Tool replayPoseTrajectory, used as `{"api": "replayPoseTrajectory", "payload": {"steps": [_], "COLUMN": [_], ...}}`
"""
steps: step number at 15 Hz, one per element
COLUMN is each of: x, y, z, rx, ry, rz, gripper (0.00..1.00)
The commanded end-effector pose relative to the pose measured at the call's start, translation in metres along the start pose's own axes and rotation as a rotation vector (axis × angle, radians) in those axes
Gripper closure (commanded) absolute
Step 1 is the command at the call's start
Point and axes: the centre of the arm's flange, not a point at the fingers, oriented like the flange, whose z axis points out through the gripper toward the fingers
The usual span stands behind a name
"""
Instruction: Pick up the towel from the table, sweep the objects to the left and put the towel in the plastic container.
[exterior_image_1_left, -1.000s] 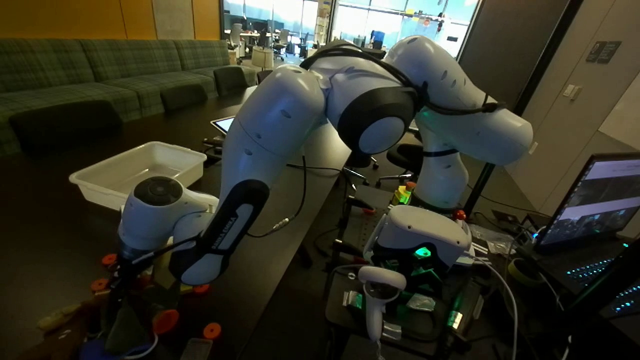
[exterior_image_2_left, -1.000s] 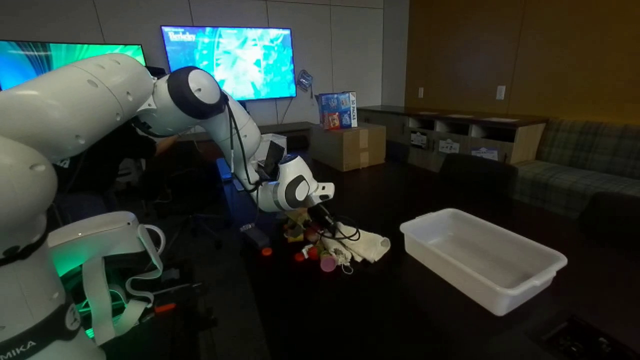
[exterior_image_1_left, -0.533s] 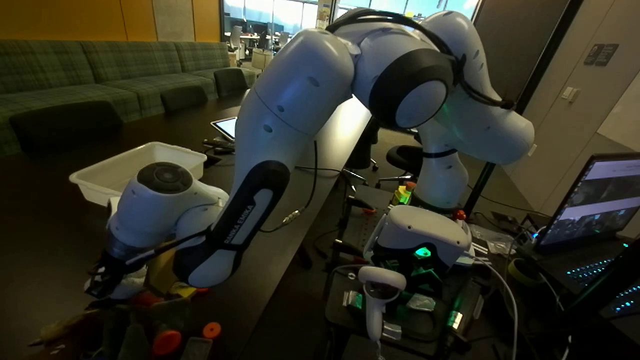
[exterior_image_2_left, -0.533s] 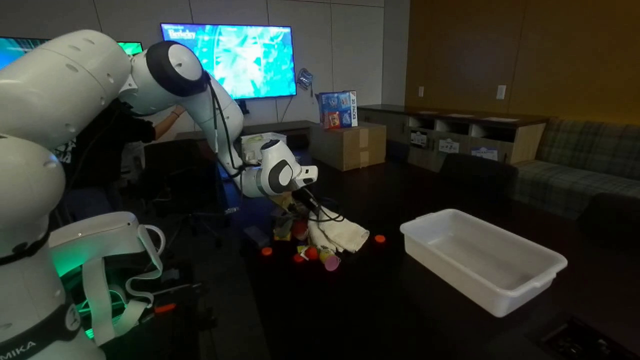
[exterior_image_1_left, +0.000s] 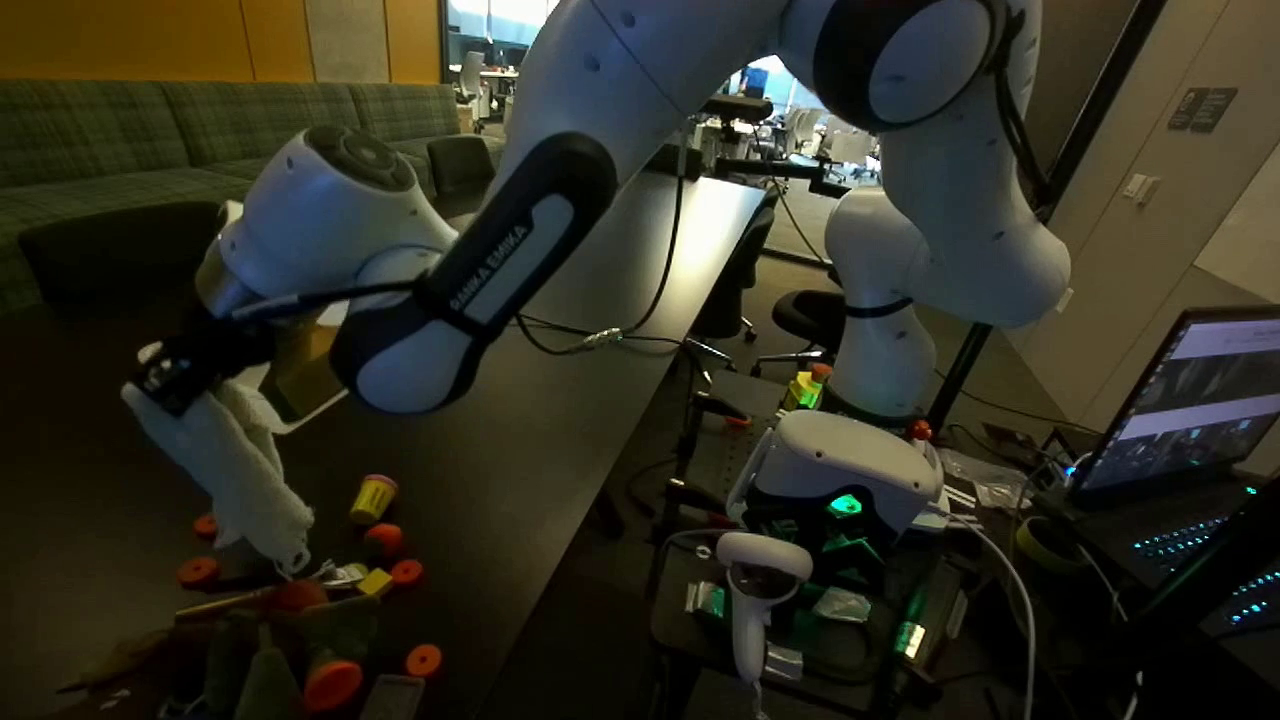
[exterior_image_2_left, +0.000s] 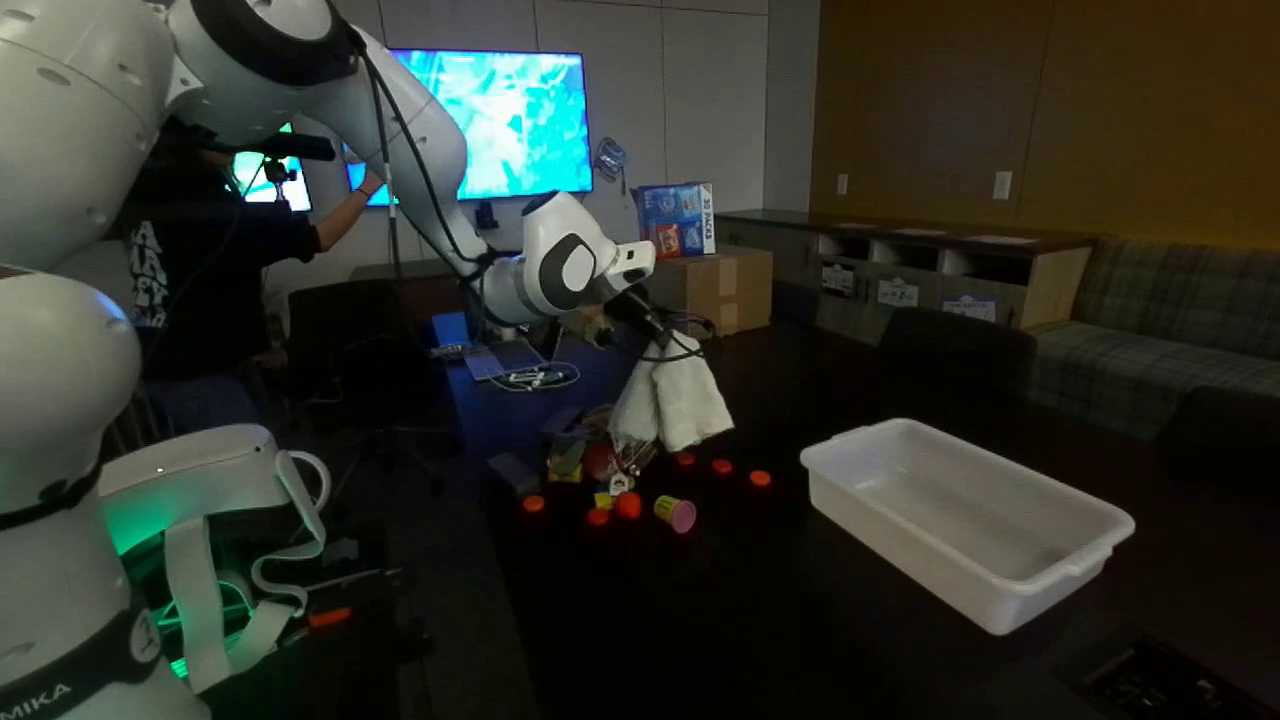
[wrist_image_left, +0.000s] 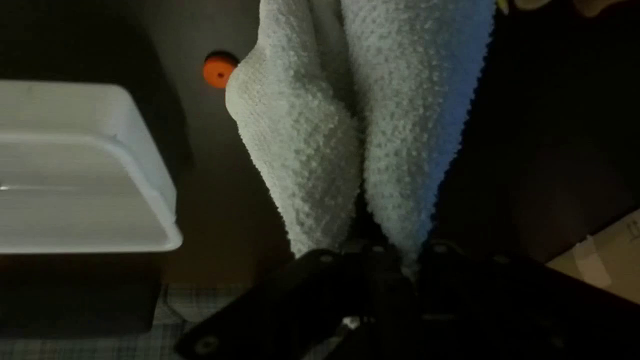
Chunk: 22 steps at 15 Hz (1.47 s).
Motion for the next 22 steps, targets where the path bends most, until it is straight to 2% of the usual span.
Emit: {"api": "replayPoseTrajectory", "payload": {"steps": [1,5,10,13,17,18,19,20,22], "x": [0.053,0.122,0.197,0.219,0.223,0.222,0.22,0.218,0.218], "y": [0.051,0.125,0.207,0.239,0.281,0.29,0.299,0.308,0.324], "z": [-0.035,-0.03,0.013,0.048,0.096,0.107,0.119,0.129,0.145], "rx": [-0.014,-0.061,-0.151,-0.205,-0.309,-0.339,-0.37,-0.404,-0.48], "ry": [0.056,0.108,0.128,0.108,0.087,0.08,0.076,0.071,0.05], "rz": [0.042,0.073,0.096,0.108,0.109,0.12,0.135,0.147,0.183], "gripper": [0.94,0.94,0.94,0.93,0.92,0.83,0.54,0.53,0.42]}}
